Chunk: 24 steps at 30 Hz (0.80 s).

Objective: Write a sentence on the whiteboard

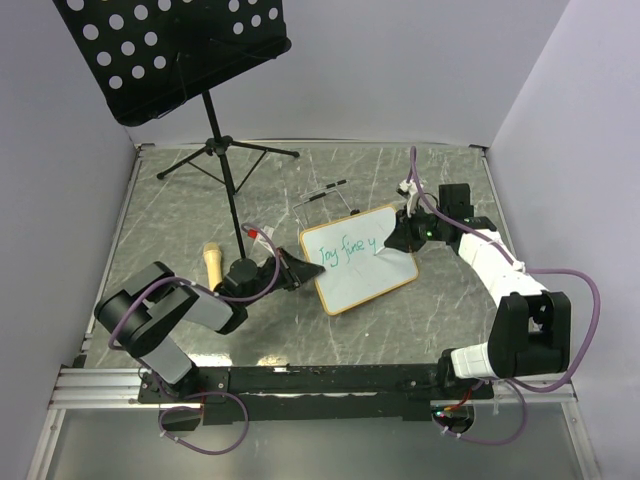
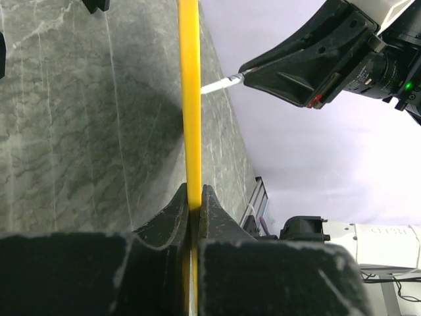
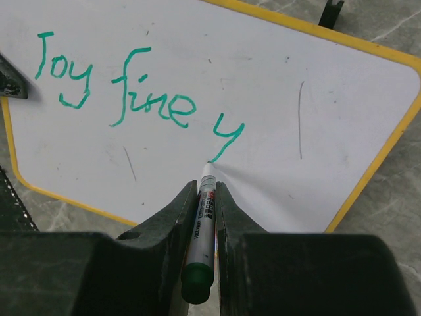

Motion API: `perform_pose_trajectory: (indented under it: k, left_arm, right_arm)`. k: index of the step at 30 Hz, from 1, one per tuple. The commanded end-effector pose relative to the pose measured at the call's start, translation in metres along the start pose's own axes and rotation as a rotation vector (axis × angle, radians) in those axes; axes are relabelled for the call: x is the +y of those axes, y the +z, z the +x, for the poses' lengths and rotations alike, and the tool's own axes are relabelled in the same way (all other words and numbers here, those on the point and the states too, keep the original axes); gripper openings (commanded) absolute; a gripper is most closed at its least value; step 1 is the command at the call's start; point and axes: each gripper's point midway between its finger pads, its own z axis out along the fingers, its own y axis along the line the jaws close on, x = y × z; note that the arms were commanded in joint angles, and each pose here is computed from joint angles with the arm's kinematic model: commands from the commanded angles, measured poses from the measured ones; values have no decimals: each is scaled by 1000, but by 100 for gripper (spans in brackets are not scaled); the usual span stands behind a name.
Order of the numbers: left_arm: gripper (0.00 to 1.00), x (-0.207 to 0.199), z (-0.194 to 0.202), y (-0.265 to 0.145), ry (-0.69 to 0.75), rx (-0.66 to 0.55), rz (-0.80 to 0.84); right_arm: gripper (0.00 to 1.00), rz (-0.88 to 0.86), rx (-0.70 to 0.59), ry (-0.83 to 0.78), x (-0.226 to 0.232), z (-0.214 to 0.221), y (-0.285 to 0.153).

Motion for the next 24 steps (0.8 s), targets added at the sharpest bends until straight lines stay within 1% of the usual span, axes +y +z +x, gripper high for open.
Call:
perform_pose_trajectory:
  k: [1, 6, 13, 15, 19, 20, 24]
  left_arm:
    - [1, -70, -34, 5, 95, -115, 277]
    - [1, -71, -31, 4, 87, -104, 292]
    - [1, -70, -28, 2, 85, -95, 293]
    - [1, -69, -28, 1, 87, -98, 287]
    - [1, -69, -26, -2, 87, -91, 291]
    - [1, -70, -26, -2, 90, -91, 296]
    - [1, -71, -24, -5, 91, -86, 304]
  right_arm:
    - [0, -49, -17, -14, 4, -11, 1]
    - [0, -71, -26, -13, 10, -16, 4]
    - [0, -60, -94, -20, 12, -35, -2]
    - [0, -40, -133, -30, 10, -44, -9]
    - [0, 49, -196, -38, -4, -50, -24]
    - [0, 94, -210, -43, -13, -53, -27]
    - [0, 150, -202, -23, -26, -51, -25]
